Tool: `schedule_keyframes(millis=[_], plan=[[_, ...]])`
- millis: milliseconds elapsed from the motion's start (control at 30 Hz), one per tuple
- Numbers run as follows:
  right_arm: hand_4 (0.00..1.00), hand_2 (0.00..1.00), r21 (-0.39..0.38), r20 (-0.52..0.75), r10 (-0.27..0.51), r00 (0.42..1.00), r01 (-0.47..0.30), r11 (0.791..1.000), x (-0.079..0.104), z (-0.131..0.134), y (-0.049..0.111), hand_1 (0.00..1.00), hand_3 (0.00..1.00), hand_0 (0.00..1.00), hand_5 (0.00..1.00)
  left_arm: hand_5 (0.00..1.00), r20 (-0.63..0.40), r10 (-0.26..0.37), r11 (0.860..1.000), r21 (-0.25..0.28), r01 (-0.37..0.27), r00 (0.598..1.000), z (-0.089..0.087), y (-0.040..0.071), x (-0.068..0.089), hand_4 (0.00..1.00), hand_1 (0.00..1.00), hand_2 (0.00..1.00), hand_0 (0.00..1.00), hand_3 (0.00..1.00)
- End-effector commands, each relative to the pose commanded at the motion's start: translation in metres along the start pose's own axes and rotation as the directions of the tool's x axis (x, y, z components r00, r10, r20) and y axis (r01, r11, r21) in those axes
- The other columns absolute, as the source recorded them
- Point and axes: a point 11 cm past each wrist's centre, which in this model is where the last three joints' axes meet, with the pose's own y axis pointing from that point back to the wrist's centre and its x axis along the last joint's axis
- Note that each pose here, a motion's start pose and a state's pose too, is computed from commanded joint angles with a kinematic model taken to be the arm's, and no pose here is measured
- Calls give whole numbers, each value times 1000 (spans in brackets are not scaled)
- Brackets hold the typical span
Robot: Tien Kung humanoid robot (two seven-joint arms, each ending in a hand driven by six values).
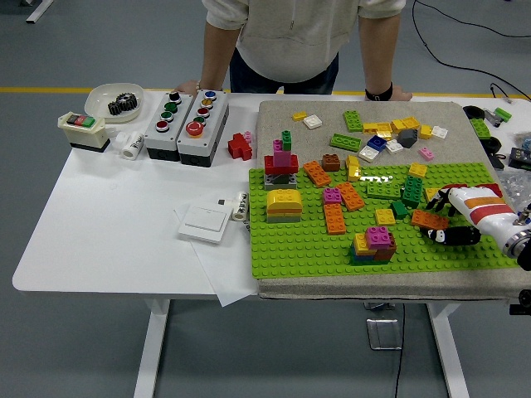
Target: Pick up the brick,pile it on top of brick,press brick,pick up the brick,pile it on top of brick,press brick
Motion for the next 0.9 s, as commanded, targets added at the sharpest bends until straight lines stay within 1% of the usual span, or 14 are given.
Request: schedule_keyframes(millis=[533,567,900], plan=[[759,496,5,-8,11,1000,-11,1000,-4,2,2,400,530,228,460,681,7,-2,1000,3,2,1000,-1,0,0,678,815,804,841,594],[744,480,6,-10,13,1000,-13,1000,-4,2,2,386,514,217,462,681,7,-2,1000,3,2,1000,-1,0,0,678,815,805,841,595],[733,475,34,-27,32,999,-31,999,-1,-3,2,376,511,212,455,681,4,-2,1000,-1,2,1000,1,0,0,678,815,805,841,595]])
